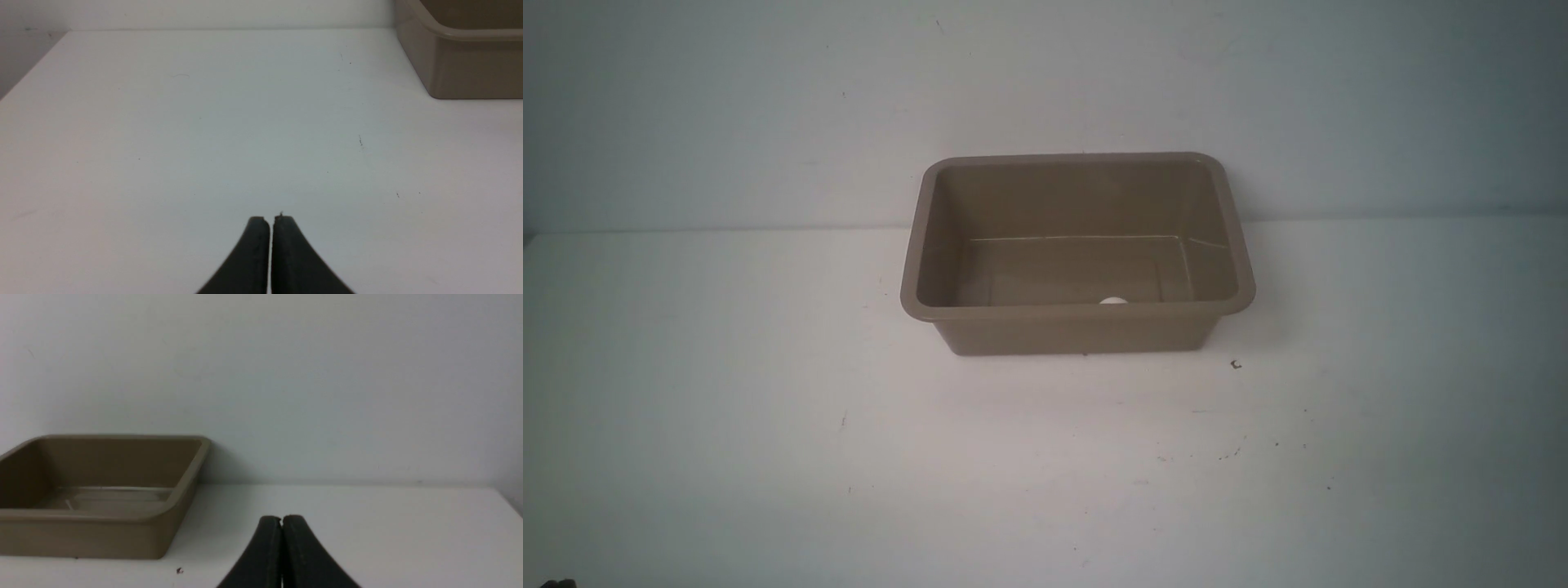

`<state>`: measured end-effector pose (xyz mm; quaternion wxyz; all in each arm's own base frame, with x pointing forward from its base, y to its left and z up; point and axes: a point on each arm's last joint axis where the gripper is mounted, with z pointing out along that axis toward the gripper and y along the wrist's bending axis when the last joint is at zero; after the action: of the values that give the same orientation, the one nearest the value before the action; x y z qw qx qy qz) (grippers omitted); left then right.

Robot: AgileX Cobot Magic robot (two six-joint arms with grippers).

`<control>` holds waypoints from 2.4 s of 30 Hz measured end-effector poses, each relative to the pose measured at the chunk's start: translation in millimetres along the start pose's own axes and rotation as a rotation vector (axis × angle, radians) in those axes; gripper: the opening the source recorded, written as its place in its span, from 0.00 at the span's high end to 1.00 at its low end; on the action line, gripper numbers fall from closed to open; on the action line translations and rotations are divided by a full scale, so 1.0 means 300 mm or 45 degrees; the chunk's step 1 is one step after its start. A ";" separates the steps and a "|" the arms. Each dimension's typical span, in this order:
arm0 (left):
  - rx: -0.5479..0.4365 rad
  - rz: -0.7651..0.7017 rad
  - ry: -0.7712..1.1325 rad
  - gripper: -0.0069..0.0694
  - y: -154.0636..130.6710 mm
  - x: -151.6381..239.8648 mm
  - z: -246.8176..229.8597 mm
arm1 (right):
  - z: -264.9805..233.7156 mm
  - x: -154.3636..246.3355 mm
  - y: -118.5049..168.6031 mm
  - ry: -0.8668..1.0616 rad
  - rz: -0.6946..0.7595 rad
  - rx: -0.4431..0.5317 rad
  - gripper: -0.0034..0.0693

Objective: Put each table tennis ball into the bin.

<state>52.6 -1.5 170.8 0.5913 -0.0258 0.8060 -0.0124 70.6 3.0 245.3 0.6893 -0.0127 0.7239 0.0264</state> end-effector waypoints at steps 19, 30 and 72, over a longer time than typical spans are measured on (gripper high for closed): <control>0.000 0.000 0.000 0.92 0.000 0.000 0.000 | -0.016 0.171 0.001 0.029 0.127 -0.019 0.97; 0.000 0.000 0.000 0.92 0.000 0.000 0.000 | -0.025 0.228 -0.032 0.256 0.227 0.159 0.97; 0.000 -0.001 0.000 0.92 0.000 0.000 0.000 | -0.025 0.229 -0.032 0.263 0.237 0.164 0.97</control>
<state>52.6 -1.5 170.8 0.5913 -0.0260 0.8060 -0.0126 60.2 -5.9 176.8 0.6052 0.0962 0.7891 0.0422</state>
